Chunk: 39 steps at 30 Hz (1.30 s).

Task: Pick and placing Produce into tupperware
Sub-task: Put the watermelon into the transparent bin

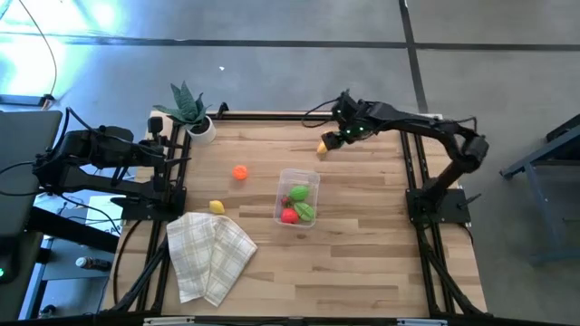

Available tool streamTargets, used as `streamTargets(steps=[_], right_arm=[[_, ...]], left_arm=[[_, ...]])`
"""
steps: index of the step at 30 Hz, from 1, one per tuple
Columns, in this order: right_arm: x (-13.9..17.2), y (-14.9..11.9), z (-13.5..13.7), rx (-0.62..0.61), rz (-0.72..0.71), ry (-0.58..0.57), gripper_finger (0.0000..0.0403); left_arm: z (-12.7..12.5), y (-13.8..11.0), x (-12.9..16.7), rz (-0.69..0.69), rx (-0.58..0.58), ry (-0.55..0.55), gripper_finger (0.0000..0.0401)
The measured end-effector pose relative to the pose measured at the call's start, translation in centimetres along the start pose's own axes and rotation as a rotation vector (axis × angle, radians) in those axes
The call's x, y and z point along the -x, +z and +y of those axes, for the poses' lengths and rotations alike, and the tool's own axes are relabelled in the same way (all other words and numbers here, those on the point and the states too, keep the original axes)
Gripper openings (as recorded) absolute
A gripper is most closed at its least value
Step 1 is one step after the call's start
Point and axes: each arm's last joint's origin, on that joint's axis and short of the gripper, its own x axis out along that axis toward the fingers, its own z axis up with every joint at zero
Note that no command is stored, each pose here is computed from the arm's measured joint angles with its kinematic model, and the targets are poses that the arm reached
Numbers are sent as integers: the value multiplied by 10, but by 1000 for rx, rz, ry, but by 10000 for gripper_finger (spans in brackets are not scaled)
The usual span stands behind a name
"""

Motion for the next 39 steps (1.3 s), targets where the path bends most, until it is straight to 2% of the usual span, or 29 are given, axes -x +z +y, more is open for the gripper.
streamTargets(steps=[7,16,22,28,33,39], right_arm=[[35,-13,36,119,-139,146,287],[33,-39,88,300,-175,287,287],[37,-54,108,407,-205,345,287],[36,-68,121,565,-209,346,287],[20,-79,126,670,-137,304,287],[-2,-89,129,727,-49,258,287]], left_arm=[[0,0,0,0,0,0,113],[0,0,0,0,0,0,113],[0,0,0,0,0,0,113],[0,0,0,0,0,0,113],[0,0,0,0,0,0,113],[0,0,0,0,0,0,113]])
